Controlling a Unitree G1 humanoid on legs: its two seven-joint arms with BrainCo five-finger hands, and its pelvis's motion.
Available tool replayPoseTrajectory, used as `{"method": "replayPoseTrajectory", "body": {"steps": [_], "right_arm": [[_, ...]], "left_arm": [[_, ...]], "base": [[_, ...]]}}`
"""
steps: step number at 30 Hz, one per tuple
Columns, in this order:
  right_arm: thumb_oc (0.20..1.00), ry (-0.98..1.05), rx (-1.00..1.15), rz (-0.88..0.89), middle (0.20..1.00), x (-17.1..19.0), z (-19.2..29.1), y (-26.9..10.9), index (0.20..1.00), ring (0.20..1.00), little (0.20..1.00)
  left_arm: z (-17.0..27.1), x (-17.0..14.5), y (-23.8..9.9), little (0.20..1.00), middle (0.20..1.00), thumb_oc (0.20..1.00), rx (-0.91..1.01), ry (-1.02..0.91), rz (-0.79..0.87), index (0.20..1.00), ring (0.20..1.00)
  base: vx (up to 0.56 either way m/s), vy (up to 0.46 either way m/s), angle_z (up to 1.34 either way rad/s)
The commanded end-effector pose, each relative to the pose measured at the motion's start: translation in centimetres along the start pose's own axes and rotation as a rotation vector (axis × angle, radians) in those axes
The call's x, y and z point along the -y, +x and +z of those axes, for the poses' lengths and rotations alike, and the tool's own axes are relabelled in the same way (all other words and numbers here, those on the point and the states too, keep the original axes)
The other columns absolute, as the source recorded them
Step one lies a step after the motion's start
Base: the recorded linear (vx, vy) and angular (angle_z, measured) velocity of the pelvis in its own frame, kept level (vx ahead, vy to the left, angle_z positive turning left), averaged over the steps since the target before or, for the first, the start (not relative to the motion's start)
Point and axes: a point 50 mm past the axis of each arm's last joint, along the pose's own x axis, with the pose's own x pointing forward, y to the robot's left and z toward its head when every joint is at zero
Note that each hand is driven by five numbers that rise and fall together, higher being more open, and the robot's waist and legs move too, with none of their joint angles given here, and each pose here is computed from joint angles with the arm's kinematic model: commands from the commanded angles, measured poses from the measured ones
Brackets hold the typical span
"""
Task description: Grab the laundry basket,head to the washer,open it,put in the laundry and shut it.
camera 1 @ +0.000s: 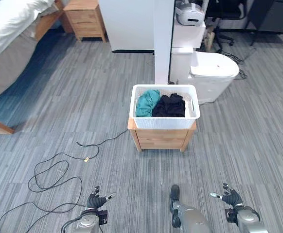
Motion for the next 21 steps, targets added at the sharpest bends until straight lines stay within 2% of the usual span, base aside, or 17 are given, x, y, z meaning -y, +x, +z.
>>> {"method": "replayPoseTrajectory", "body": {"steps": [1,10,18,21], "right_arm": [[1.000,-0.027,0.113,-0.040,1.000,2.0,2.6,0.5,1.000,1.000,1.000],[1.000,-0.028,0.095,-0.073,1.000,3.0,2.5,0.6,1.000,1.000,1.000],[1.000,-0.049,0.070,-0.066,1.000,2.4,1.9,0.6,1.000,1.000,1.000],[1.000,-0.071,0.125,-0.049,1.000,1.9,3.4,0.8,1.000,1.000,1.000]], "left_arm": [[1.0,-0.7,0.0,1.000,1.000,1.000,0.060,0.064,0.004,1.000,1.000],[1.5,0.5,0.3,1.000,1.000,1.000,0.072,0.096,-0.043,1.000,1.000],[0.5,-0.2,-0.1,1.000,1.000,1.000,0.036,0.094,-0.025,1.000,1.000],[1.1,-1.5,-0.2,1.000,1.000,1.000,0.061,0.089,0.008,1.000,1.000]], "base": [[0.19,-0.142,0.10],[0.18,-0.035,-0.22],[0.20,0.102,-0.19],[0.18,0.233,-0.56]]}}
